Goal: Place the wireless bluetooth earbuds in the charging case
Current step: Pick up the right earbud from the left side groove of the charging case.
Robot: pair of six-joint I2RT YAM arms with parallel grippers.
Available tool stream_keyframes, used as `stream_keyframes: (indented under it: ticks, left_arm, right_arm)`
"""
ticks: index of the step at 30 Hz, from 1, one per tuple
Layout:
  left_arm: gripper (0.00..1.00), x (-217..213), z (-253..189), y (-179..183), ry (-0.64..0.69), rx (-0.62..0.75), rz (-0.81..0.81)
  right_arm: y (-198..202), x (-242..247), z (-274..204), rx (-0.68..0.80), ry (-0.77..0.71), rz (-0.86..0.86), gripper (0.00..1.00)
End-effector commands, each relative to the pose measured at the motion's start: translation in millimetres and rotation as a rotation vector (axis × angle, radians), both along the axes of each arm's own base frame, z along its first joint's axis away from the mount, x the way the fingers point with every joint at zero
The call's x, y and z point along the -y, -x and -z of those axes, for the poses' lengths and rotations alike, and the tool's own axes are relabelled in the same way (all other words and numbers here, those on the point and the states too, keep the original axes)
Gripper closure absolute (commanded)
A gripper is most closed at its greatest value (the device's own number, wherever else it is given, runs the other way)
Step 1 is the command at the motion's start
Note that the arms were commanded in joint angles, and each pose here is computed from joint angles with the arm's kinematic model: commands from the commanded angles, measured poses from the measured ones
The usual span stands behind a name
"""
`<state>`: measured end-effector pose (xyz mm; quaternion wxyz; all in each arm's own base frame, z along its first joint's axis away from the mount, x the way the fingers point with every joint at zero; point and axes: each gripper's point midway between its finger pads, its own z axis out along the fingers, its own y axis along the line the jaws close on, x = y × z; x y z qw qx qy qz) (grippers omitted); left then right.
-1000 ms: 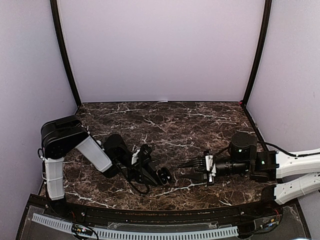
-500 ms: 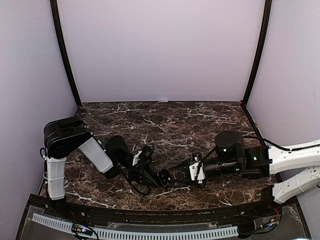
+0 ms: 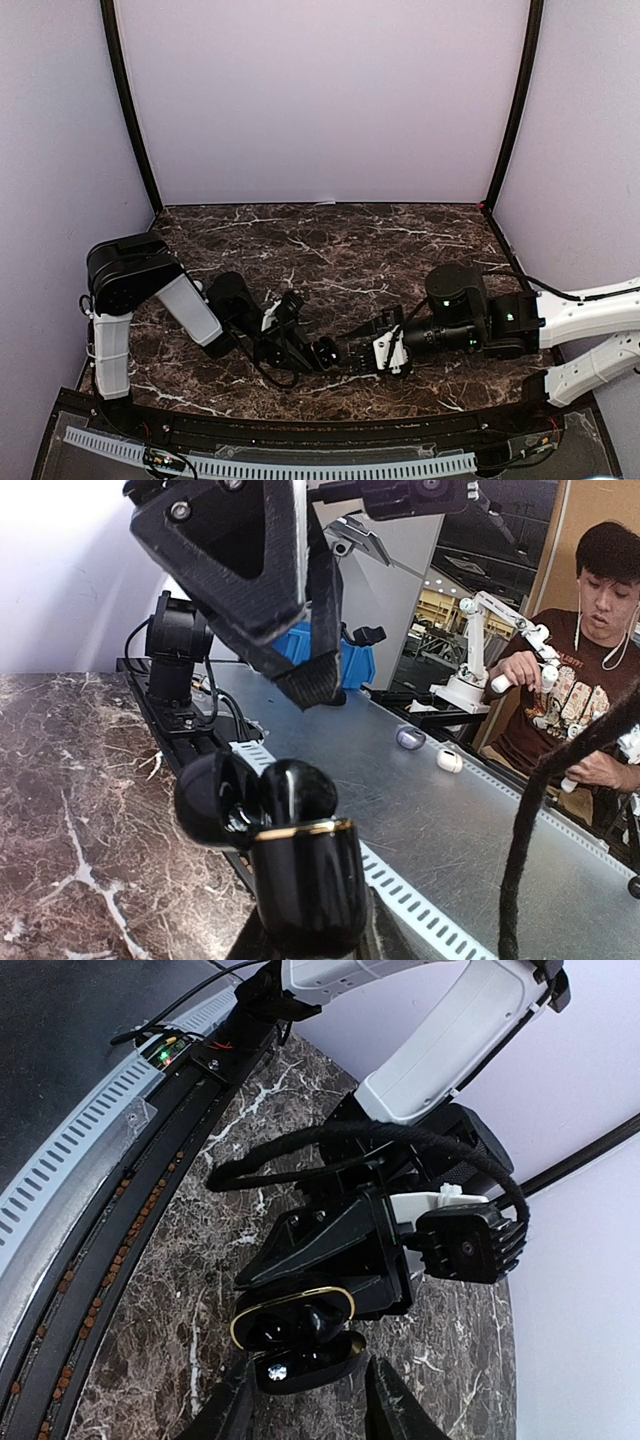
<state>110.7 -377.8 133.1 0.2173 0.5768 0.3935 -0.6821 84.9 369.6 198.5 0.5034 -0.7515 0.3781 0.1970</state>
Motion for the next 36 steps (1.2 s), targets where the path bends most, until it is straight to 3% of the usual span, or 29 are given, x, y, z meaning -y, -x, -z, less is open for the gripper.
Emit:
stream_keyframes:
  ticks: [1, 36]
  left_arm:
    - [1.00, -6.6, -23.9, 2.0, 0.154, 0.148, -0.006]
    - [1.00, -4.1, -18.9, -1.9, 0.111, 0.152, -0.063]
  right_arm:
    - [-3.5, -6.9, -19.3, 0.039, -0.044, 0.012, 0.63]
    - [-5.6, -24.0, -12.6, 0.091, 0.053, -0.032, 0.64]
